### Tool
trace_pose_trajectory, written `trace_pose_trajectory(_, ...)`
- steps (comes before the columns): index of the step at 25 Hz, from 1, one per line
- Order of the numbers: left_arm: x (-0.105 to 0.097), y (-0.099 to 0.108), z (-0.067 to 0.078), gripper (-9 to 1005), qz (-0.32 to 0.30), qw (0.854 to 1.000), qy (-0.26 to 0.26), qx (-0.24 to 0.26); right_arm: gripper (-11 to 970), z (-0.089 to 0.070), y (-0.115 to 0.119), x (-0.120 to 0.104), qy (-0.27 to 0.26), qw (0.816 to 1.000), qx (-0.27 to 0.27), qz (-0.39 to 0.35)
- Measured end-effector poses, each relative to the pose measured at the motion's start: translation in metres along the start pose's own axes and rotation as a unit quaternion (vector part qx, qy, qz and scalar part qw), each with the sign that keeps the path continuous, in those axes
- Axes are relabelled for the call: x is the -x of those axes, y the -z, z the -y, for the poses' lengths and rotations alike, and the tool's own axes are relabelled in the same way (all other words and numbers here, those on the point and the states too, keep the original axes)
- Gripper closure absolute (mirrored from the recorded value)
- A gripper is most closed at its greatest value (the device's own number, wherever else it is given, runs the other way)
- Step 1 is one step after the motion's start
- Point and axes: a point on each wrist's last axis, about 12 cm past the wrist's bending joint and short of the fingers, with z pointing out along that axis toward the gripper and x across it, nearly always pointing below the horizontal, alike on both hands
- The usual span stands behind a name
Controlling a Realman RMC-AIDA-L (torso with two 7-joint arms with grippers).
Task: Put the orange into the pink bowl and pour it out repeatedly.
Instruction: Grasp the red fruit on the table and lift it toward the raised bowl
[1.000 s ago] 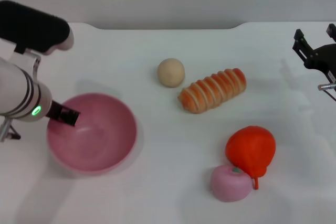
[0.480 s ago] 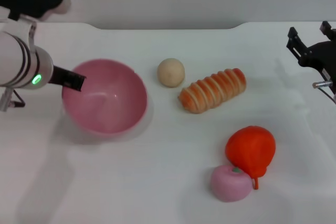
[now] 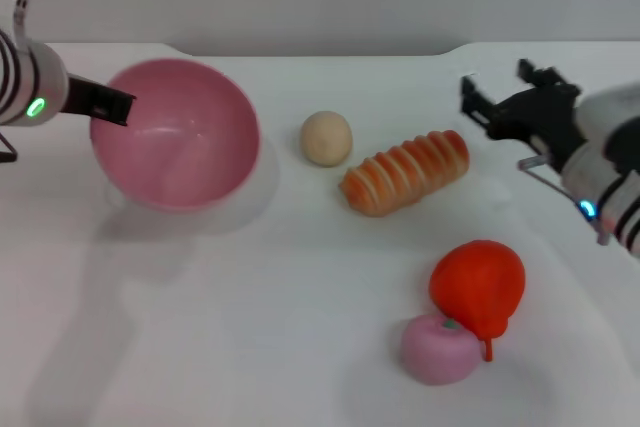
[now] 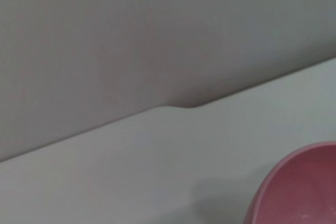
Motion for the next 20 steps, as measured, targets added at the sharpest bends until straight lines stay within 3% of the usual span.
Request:
trace_pose_trajectory(3,0.000,-0.001,-0.003,954,0.004,1.000,0.000,0.005,177,-0.017,0.006,0.020,0.003,1.000,0.011,-0.025)
trace_pose_trajectory(6,0.000,-0.004,-0.004,954,0.006,1.000,0.000,0.005,177,-0.024,0.015,0.054,0.012,0.999,0.005,-0.033)
trace_pose_trajectory(10,0.001,-0.012,-0.007,954,0.008,1.000,-0.003,0.005,178,-0.023,0.022,0.107,0.057,0.995,-0.015,-0.085)
trace_pose_trajectory(14,0.003,-0.020,-0.011,954,0.004,1.000,0.001,0.007,178,-0.019,0.026,0.144,0.046,0.988,-0.025,-0.148)
trace_pose_trajectory(20,0.003,-0.025,-0.018,954,0.004,1.000,0.004,0.011,178,-0.017,0.033,0.170,0.076,0.974,-0.017,-0.212)
